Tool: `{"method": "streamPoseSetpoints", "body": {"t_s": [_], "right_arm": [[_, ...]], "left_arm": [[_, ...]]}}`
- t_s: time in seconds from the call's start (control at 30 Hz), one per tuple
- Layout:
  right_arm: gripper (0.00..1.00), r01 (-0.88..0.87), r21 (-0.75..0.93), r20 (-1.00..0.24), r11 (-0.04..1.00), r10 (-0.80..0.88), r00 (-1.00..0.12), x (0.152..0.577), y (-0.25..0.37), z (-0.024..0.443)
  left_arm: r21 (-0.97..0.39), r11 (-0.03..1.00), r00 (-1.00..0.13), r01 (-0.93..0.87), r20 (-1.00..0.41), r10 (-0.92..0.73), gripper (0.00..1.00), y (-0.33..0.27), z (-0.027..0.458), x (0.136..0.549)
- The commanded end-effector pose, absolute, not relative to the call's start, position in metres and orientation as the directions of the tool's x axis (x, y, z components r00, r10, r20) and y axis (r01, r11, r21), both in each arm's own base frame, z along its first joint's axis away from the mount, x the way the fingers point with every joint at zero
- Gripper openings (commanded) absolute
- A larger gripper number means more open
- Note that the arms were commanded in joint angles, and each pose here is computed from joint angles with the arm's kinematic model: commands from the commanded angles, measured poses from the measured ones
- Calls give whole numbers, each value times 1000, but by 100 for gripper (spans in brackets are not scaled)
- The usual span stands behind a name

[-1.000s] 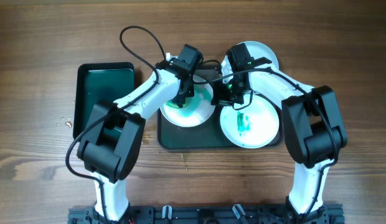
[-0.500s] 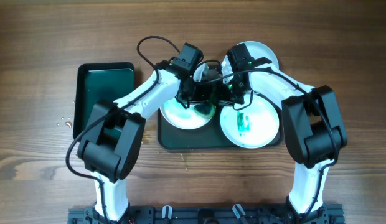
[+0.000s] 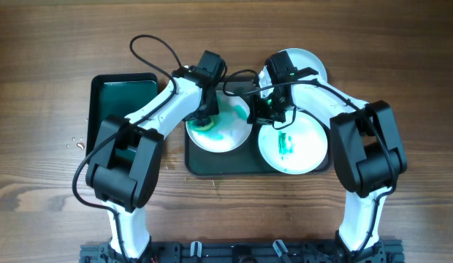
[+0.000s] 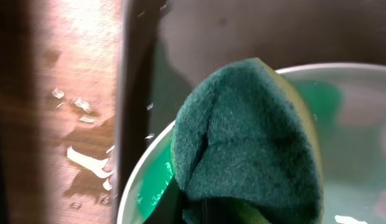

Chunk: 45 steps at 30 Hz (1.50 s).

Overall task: Clean dirty plates on tray and stack at the side
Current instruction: 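Scrub the held plate with the sponge in the left gripper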

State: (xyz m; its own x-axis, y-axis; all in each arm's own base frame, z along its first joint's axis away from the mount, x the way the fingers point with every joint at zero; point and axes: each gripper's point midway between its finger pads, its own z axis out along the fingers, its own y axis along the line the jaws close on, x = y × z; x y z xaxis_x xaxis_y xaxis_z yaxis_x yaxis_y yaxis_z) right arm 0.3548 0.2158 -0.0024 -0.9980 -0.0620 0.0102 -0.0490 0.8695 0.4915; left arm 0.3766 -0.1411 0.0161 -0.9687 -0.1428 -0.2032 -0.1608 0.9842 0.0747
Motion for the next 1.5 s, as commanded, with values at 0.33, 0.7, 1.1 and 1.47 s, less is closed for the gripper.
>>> {"method": "streamPoseSetpoints", "body": {"t_s": [0.33, 0.7, 1.1, 1.47], "right_arm": [[4, -22, 382, 70, 924, -53, -996, 342, 194, -37], [4, -21, 380, 74, 925, -53, -996, 341, 194, -37], [4, -22, 381, 73, 924, -54, -996, 341, 194, -37], [4, -15, 380, 77, 925, -47, -996, 341, 194, -37]], "left_arm": [[-467, 861, -963, 200, 68, 261, 4, -250, 31, 298], [-96, 991, -975, 93, -212, 71, 4, -190, 16, 382], [143, 987, -988, -68, -147, -47, 4, -143, 13, 357], [-481, 841, -959, 247, 0, 282, 4, -258, 31, 309]]}}
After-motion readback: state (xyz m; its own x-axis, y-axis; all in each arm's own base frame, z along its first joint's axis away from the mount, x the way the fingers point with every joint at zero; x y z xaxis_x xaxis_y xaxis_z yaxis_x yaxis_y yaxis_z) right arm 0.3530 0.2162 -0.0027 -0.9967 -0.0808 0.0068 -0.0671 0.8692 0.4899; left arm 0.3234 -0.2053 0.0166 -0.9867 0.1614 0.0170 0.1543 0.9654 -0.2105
